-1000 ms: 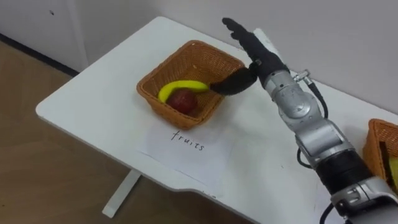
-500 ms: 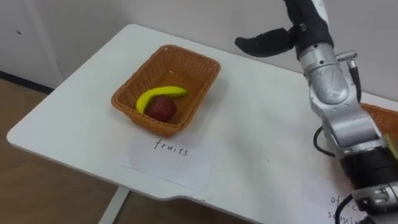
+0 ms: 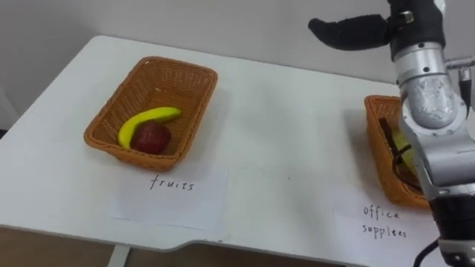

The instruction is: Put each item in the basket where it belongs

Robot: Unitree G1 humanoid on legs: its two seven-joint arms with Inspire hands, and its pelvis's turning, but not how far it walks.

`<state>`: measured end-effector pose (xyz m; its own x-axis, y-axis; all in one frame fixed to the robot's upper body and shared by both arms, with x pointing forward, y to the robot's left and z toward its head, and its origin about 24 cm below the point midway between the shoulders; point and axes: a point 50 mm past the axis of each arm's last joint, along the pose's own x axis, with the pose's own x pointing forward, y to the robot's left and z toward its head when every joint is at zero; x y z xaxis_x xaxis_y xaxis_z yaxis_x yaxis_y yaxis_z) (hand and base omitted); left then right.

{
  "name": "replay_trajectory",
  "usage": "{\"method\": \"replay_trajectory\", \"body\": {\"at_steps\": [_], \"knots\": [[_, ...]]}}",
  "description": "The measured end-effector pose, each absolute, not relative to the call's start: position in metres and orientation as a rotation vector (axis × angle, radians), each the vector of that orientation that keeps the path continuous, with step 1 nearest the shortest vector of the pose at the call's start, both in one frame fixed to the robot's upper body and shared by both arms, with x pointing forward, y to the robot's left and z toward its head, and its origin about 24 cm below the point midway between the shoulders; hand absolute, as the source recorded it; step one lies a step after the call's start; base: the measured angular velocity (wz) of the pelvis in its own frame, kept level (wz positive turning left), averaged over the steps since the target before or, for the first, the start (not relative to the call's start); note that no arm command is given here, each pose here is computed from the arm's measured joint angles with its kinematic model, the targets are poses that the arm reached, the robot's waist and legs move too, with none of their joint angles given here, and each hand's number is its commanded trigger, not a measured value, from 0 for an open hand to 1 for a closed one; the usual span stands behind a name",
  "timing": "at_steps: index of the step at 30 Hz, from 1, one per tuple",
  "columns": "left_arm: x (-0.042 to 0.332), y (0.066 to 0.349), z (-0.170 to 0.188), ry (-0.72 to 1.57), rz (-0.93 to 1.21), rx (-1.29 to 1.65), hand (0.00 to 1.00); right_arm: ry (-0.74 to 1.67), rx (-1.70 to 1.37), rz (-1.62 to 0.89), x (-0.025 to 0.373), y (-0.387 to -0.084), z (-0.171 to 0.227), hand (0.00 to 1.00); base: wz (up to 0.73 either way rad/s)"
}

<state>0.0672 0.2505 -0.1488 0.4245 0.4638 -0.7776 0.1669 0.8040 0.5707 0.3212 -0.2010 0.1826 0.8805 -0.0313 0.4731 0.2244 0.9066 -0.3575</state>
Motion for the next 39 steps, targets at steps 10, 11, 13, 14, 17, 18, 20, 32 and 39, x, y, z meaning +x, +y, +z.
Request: {"method": "replay_trajectory", "body": {"at_steps": [10,11,13,14,17,18,20,32,39], "knots": [[0.067,0.254,-0.147,1.119,0.229,0.634,0.00,-0.446,-0.347,-0.329,0.297,-0.253,0.174,0.00,-0.13],[0.067,0.254,-0.147,1.116,0.232,0.631,0.00,-0.441,-0.341,-0.357,0.294,-0.259,0.172,0.00,-0.21],[0.067,0.256,-0.147,1.110,0.247,0.617,0.00,-0.422,-0.334,-0.407,0.287,-0.271,0.166,0.00,-0.17],[0.066,0.256,-0.147,1.109,0.258,0.602,0.00,-0.406,-0.331,-0.437,0.282,-0.278,0.162,0.00,-0.15],[0.062,0.256,-0.147,1.106,0.288,0.575,0.00,-0.407,-0.302,-0.495,0.271,-0.289,0.161,0.00,-0.23],[0.061,0.257,-0.146,1.105,0.294,0.575,0.00,-0.411,-0.289,-0.508,0.268,-0.291,0.162,0.00,-0.19],[0.054,0.258,-0.147,1.115,0.303,0.576,0.00,-0.427,-0.259,-0.564,0.257,-0.300,0.163,0.00,-0.06],[0.048,0.260,-0.147,1.097,0.345,0.578,0.00,-0.341,-0.191,-0.819,0.211,-0.338,0.132,0.00,-0.09],[0.040,0.260,-0.147,1.114,0.352,0.581,0.00,-0.237,-0.105,-0.998,0.192,-0.361,0.107,0.00,-0.03]]}}
